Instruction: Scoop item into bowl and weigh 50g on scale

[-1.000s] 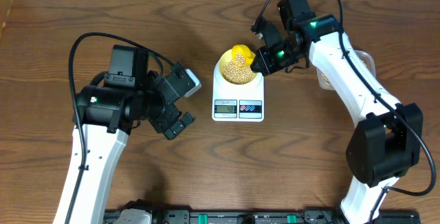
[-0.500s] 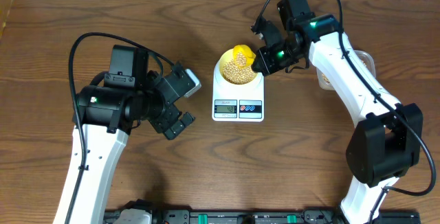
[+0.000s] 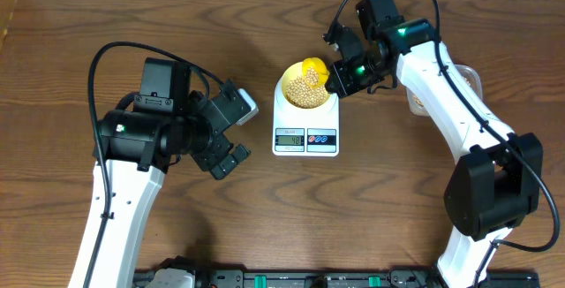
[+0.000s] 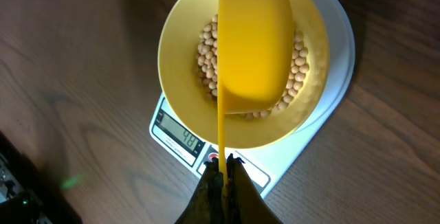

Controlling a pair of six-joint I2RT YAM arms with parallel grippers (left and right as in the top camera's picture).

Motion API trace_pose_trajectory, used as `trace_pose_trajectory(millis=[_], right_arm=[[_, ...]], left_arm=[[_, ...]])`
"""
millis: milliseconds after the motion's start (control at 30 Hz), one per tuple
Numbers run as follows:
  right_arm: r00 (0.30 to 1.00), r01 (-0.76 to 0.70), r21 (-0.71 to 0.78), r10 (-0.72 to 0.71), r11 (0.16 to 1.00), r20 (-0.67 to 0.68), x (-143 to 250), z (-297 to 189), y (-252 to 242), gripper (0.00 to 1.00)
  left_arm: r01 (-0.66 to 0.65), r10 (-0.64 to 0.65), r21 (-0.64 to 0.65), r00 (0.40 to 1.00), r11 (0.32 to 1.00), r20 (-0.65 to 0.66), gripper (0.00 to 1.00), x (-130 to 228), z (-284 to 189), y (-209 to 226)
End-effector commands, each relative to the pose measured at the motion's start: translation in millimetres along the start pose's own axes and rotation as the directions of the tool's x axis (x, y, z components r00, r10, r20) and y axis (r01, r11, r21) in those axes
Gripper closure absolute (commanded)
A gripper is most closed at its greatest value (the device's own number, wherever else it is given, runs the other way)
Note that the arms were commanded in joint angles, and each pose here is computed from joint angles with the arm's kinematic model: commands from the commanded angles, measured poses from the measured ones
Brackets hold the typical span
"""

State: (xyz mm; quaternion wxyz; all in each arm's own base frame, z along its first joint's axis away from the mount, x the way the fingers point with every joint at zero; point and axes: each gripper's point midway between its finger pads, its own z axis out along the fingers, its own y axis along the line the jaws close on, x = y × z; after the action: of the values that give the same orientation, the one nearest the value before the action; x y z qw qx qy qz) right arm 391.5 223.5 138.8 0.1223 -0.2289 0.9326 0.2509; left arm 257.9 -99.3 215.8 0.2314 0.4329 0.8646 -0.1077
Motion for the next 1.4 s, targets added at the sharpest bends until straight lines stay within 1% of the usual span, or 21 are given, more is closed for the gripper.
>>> trace_pose_trajectory(millis=[0, 67, 100, 133, 233, 367, 433, 500, 667, 700, 967, 1067, 1100, 1133, 1167, 1200, 1267, 1300, 1367], right_arm=[[0.999, 0.02, -0.011, -0.02, 1.0, 0.034, -8, -10, 8, 0.99], [1.0, 0.014, 0.035, -0.014, 0.999, 0.014, -4, -9, 0, 0.99], [1.0, 0.013, 0.015, -0.013, 1.0, 0.016, -4, -9, 4, 0.99], [0.999, 0.015, -0.043, -0.014, 0.999, 0.033, -8, -11, 12, 0.99], [0.999, 0.013, -0.021, -0.012, 1.0, 0.035, -9, -11, 8, 0.99], [0.999, -0.004, -0.026, 0.005, 1.0, 0.043, -10, -11, 8, 0.99], [0.999, -0.009, -0.052, 0.012, 0.999, 0.046, -11, -12, 11, 0.99], [0.999, -0.027, -0.027, 0.028, 0.999, 0.032, -8, -12, 7, 0.99], [0.999, -0.034, -0.031, 0.034, 0.999, 0.029, -7, -12, 7, 0.99], [0.998, -0.059, -0.023, 0.06, 0.998, 0.028, -7, -12, 5, 0.99], [0.998, -0.061, -0.025, 0.062, 0.998, 0.025, -6, -12, 6, 0.99], [0.998, -0.047, -0.086, 0.051, 0.995, 0.041, -11, -13, 16, 0.99], [0.998, -0.046, -0.072, 0.049, 0.996, 0.046, -12, -12, 13, 0.99], [0.998, -0.05, -0.011, 0.05, 0.999, 0.034, -8, -11, 5, 0.99], [0.998, -0.053, 0.018, 0.052, 0.998, 0.024, -6, -10, 1, 0.99], [0.999, -0.05, 0.025, 0.049, 0.998, 0.02, -5, -10, 1, 0.99], [0.999, -0.031, -0.039, 0.032, 0.999, 0.036, -9, -10, 12, 0.99], [0.999, -0.027, -0.042, 0.029, 0.999, 0.04, -10, -10, 13, 0.99], [0.999, -0.028, -0.002, 0.028, 1.0, 0.034, -9, -9, 7, 0.99]], left_arm=[[-0.01, 0.01, 0.018, 1.0, 1.0, 0.002, 0.02, 2, 2, -3], [-0.011, 0.011, 0.018, 1.0, 1.0, 0.002, 0.02, 1, 2, -3], [-0.01, 0.01, 0.018, 1.0, 1.0, 0.002, 0.02, 2, 2, -3], [-0.01, 0.01, 0.018, 1.0, 1.0, 0.002, 0.02, 2, 2, -3], [-0.01, 0.01, 0.018, 1.0, 1.0, 0.002, 0.02, 2, 2, -3], [-0.01, 0.01, 0.018, 1.0, 1.0, 0.002, 0.02, 2, 2, -3], [-0.011, 0.011, 0.018, 1.0, 1.0, 0.002, 0.02, 1, 2, -3], [-0.01, 0.01, 0.018, 1.0, 1.0, 0.002, 0.02, 2, 2, -3], [-0.01, 0.01, 0.018, 1.0, 1.0, 0.002, 0.02, 2, 2, -3], [-0.01, 0.01, 0.018, 1.0, 1.0, 0.002, 0.02, 2, 2, -3], [-0.01, 0.01, 0.018, 1.0, 1.0, 0.002, 0.02, 2, 2, -3], [-0.01, 0.01, 0.018, 1.0, 1.0, 0.002, 0.02, 2, 2, -3], [-0.011, 0.011, 0.018, 1.0, 1.0, 0.002, 0.02, 1, 2, -3], [-0.01, 0.01, 0.018, 1.0, 1.0, 0.002, 0.02, 2, 2, -3], [-0.011, 0.011, 0.018, 1.0, 1.0, 0.002, 0.02, 1, 2, -3], [-0.01, 0.01, 0.018, 1.0, 1.0, 0.002, 0.02, 2, 2, -3], [-0.011, 0.011, 0.018, 1.0, 1.0, 0.002, 0.02, 1, 2, -3], [-0.01, 0.01, 0.018, 1.0, 1.0, 0.002, 0.02, 2, 2, -3], [-0.01, 0.01, 0.018, 1.0, 1.0, 0.002, 0.02, 2, 2, -3]])
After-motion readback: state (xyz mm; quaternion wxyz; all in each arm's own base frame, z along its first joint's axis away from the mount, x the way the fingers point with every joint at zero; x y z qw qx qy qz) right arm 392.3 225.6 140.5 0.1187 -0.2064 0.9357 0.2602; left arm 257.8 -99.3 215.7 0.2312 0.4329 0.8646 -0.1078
